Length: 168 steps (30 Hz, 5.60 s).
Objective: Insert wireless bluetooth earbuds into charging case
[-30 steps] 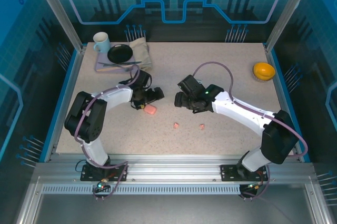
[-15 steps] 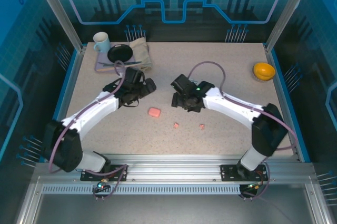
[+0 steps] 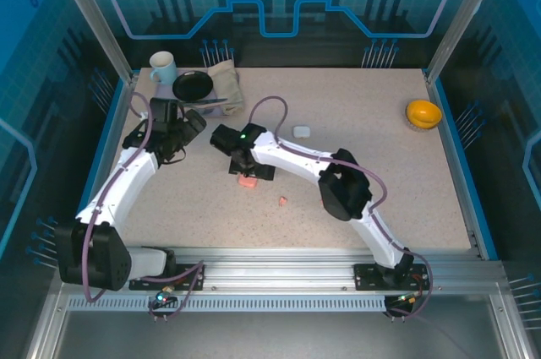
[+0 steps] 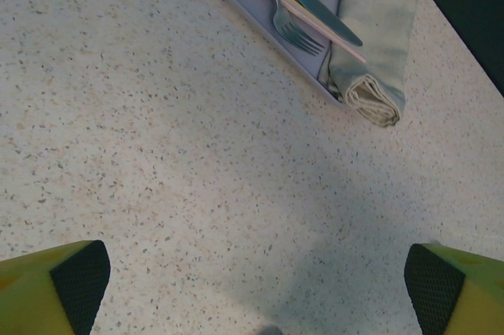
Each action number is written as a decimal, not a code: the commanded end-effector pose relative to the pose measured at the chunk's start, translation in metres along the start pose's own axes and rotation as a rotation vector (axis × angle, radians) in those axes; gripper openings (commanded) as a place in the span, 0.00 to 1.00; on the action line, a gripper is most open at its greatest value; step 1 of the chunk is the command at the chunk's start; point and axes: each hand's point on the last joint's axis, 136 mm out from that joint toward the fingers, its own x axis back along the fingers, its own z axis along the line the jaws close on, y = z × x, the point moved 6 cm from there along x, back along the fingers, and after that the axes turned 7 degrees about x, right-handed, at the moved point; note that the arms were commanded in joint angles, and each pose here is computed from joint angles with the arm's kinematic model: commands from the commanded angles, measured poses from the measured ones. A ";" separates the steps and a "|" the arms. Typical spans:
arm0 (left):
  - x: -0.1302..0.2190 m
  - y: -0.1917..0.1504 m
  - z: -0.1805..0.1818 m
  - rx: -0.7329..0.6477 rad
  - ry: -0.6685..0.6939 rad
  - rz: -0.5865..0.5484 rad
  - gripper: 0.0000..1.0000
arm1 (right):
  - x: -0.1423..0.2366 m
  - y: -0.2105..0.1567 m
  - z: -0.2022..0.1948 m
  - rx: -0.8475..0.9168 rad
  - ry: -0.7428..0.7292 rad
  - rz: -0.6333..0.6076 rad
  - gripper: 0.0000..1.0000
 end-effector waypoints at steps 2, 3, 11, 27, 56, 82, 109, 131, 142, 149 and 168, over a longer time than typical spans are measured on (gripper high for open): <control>0.003 -0.001 0.009 0.009 -0.036 0.031 0.99 | -0.004 -0.009 0.004 0.010 -0.095 0.015 0.81; 0.002 -0.001 0.010 0.012 -0.036 0.037 0.99 | -0.008 -0.010 0.005 0.010 -0.102 0.020 0.81; -0.002 0.003 0.019 0.041 -0.052 0.058 0.99 | -0.032 -0.013 0.017 0.034 -0.088 0.038 0.80; -0.003 0.003 0.023 0.054 -0.067 0.067 0.99 | -0.052 -0.009 0.021 0.013 -0.054 0.074 0.76; -0.007 -0.001 0.022 0.047 -0.094 0.092 0.99 | -0.032 0.001 0.004 -0.065 0.024 0.063 0.45; -0.036 -0.120 -0.046 -0.219 -0.847 0.312 0.96 | 0.029 0.094 -0.091 -0.393 0.320 -0.039 0.45; -0.072 -0.173 -0.096 -0.258 -0.940 0.369 0.62 | 0.020 0.099 -0.087 -0.582 0.491 0.078 0.43; -0.082 -0.175 -0.102 -0.246 -0.935 0.369 0.32 | 0.025 0.096 -0.085 -0.594 0.526 0.090 0.42; -0.070 -0.176 -0.108 -0.296 -0.933 0.417 0.09 | 0.045 0.114 -0.109 -0.593 0.547 -0.018 0.74; -0.046 -0.169 -0.114 -0.427 -0.932 0.544 0.09 | 0.077 0.132 -0.174 -0.432 0.640 -0.217 0.79; 0.010 -0.153 -0.138 -0.598 -1.052 0.836 0.10 | 0.103 0.085 -0.174 0.301 1.043 -0.406 0.76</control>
